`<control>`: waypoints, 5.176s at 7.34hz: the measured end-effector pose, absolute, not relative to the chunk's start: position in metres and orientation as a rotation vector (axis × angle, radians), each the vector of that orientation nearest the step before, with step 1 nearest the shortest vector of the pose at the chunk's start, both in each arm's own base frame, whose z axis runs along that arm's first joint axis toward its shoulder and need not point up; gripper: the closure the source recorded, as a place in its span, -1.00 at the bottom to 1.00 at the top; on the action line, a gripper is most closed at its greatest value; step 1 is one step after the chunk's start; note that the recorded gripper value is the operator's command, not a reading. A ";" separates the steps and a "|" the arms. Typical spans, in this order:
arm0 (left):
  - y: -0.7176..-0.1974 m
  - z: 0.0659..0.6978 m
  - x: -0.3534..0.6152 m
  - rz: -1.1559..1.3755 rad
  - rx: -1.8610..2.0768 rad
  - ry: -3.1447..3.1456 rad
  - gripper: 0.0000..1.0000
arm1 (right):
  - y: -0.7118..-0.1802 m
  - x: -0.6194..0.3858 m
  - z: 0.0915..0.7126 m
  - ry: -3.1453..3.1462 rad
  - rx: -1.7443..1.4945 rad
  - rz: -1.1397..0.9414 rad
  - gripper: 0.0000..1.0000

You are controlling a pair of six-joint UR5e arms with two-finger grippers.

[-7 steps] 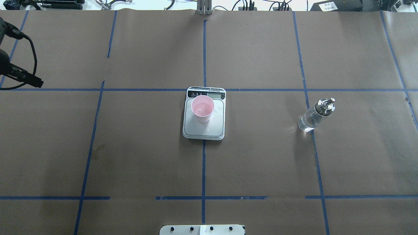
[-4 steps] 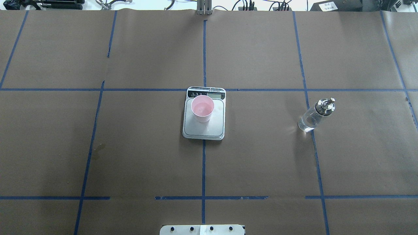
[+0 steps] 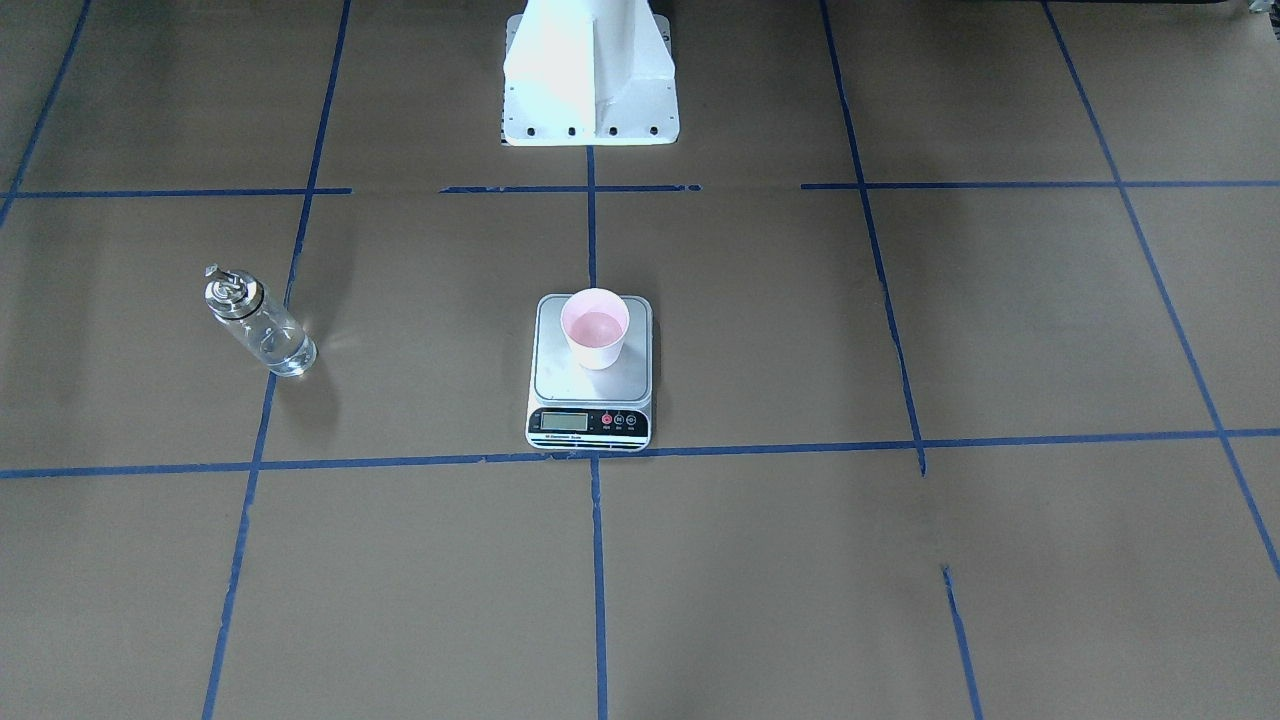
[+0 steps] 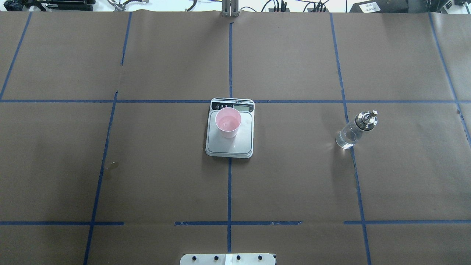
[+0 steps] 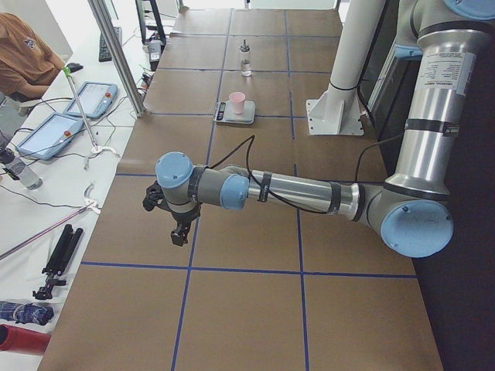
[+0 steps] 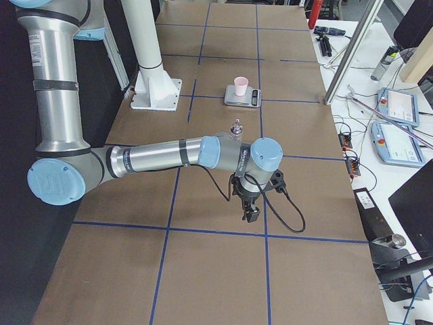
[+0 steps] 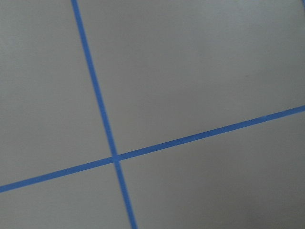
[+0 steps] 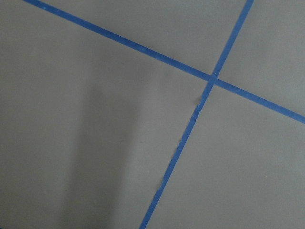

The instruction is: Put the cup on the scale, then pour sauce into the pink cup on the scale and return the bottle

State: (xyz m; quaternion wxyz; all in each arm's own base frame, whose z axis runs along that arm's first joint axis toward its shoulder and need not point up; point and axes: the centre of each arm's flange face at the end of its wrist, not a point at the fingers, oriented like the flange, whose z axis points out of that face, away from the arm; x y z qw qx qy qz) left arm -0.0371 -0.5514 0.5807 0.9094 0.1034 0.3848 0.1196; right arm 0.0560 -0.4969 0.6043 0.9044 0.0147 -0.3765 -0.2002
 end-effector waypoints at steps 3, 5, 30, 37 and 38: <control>-0.516 0.608 -0.043 0.236 0.176 0.773 -1.00 | -0.499 0.057 0.612 -0.783 0.027 -0.408 -1.00; -0.504 0.613 -0.042 0.195 0.149 0.790 -1.00 | -0.493 0.058 0.618 -0.784 0.022 -0.406 -1.00; -0.501 0.574 -0.048 0.063 0.035 0.793 -1.00 | -0.471 0.057 0.585 -0.767 0.096 -0.337 -1.00; -0.502 0.610 -0.052 0.045 -0.009 0.787 -1.00 | -0.470 0.058 0.590 -0.761 0.088 -0.338 -1.00; -0.503 0.616 -0.054 0.041 -0.005 0.787 -1.00 | -0.470 0.058 0.590 -0.760 0.087 -0.336 -1.00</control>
